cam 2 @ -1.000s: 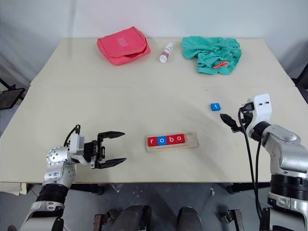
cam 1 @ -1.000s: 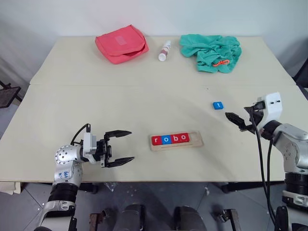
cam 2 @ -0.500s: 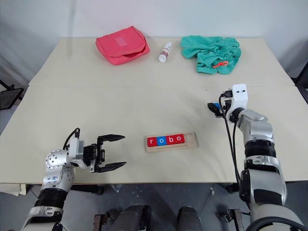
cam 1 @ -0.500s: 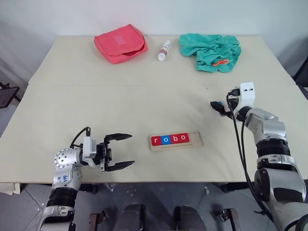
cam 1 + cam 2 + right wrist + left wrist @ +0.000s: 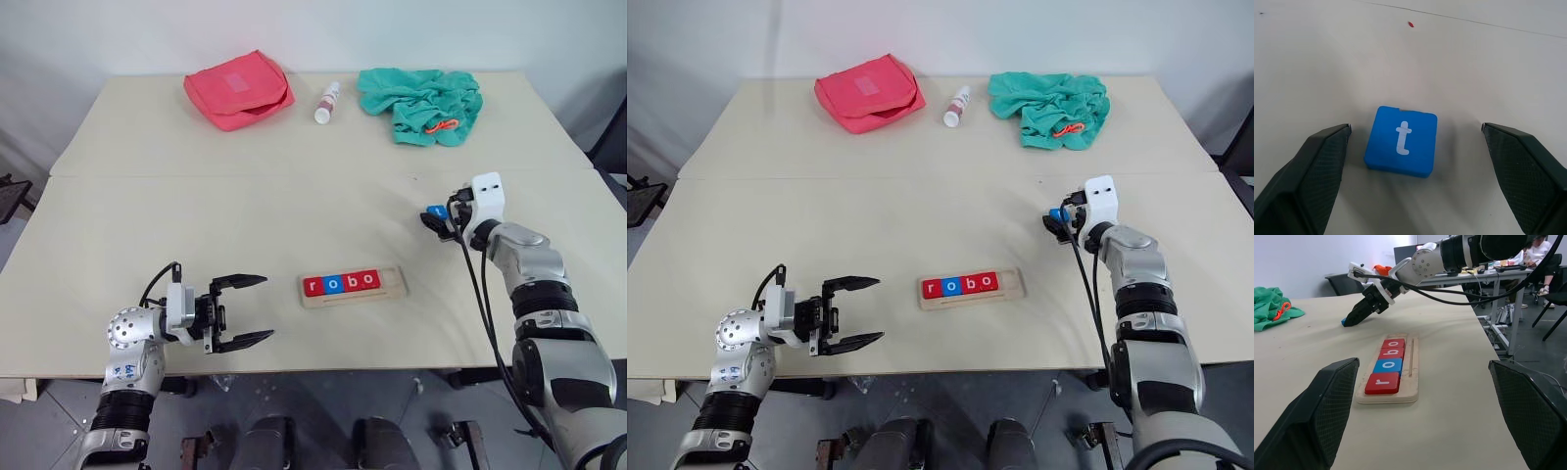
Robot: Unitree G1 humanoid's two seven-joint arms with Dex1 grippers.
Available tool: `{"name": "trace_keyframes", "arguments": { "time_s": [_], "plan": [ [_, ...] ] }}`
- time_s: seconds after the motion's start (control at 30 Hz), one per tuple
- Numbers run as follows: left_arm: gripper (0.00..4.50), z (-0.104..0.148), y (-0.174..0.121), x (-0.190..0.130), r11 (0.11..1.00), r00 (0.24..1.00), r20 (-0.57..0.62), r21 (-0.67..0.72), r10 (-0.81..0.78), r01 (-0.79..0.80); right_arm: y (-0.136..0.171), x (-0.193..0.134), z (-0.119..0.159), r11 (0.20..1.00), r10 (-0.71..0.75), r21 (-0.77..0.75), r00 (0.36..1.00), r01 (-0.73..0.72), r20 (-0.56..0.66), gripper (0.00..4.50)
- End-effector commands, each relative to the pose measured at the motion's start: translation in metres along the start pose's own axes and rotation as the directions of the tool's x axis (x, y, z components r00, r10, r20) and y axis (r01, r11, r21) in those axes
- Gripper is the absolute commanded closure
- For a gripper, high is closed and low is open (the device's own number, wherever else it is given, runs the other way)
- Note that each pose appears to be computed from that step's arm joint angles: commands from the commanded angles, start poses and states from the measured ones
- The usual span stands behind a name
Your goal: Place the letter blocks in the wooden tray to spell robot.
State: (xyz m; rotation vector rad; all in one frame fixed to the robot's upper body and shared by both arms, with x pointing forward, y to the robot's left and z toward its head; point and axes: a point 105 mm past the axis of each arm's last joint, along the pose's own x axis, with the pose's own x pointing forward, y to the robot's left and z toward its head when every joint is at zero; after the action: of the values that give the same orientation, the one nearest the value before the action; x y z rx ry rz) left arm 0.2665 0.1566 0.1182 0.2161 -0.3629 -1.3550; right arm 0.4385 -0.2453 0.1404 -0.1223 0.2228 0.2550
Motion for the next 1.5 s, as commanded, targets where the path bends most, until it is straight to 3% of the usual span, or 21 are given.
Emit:
{"name": "trace_keyframes", "arguments": {
  "time_s": [0.03, 0.07, 0.17, 0.4, 0.57, 0.73, 1.0, 1.17, 1.47, 1.5],
  "plan": [
    [0.00, 0.005, 0.002, 0.000, 1.000, 1.000, 0.010, 0.020, -0.004, 0.004, 0.006, -0.001, -0.004, 1.000, 0.012, -0.021, 1.000, -0.012, -0.013, 0.03],
    [0.00, 0.005, 0.002, 0.001, 1.000, 1.000, 0.011, 0.019, -0.007, 0.007, 0.007, -0.001, -0.004, 1.000, 0.013, -0.022, 1.000, -0.013, -0.013, 0.03],
    [0.00, 0.005, 0.004, 0.004, 1.000, 1.000, 0.017, 0.021, -0.017, 0.016, 0.011, 0.000, -0.005, 0.999, 0.013, -0.031, 1.000, -0.013, -0.018, 0.62],
    [0.00, 0.006, 0.005, 0.004, 0.999, 1.000, 0.017, 0.026, -0.026, 0.026, 0.007, 0.001, -0.001, 1.000, -0.022, 0.000, 1.000, 0.022, 0.002, 3.02],
    [0.00, 0.006, 0.004, 0.002, 0.999, 0.999, 0.017, 0.023, -0.031, 0.031, 0.002, -0.012, 0.016, 0.998, -0.067, 0.022, 0.994, 0.065, 0.087, 3.03],
    [0.00, 0.005, 0.002, -0.004, 0.999, 0.999, 0.005, 0.011, -0.033, 0.033, 0.022, -0.051, 0.021, 0.996, -0.084, 0.041, 0.983, 0.078, 0.166, 3.03],
    [0.00, 0.003, 0.007, -0.010, 1.000, 1.000, -0.012, 0.002, -0.028, 0.028, 0.059, -0.107, -0.006, 0.993, -0.091, 0.088, 0.992, 0.083, 0.082, 3.03],
    [0.00, 0.002, 0.012, -0.002, 0.999, 0.999, 0.002, 0.002, -0.051, 0.051, 0.064, -0.119, -0.027, 0.981, -0.144, 0.133, 0.989, 0.140, 0.020, 3.03],
    [0.00, 0.004, 0.015, 0.001, 0.998, 0.998, 0.005, 0.010, -0.057, 0.057, 0.059, -0.121, -0.036, 0.967, -0.192, 0.167, 0.981, 0.190, -0.002, 3.03],
    [0.00, 0.004, 0.015, 0.000, 0.998, 0.998, 0.004, 0.010, -0.055, 0.055, 0.060, -0.121, -0.037, 0.967, -0.189, 0.172, 0.982, 0.187, -0.006, 2.68]
  ]
}}
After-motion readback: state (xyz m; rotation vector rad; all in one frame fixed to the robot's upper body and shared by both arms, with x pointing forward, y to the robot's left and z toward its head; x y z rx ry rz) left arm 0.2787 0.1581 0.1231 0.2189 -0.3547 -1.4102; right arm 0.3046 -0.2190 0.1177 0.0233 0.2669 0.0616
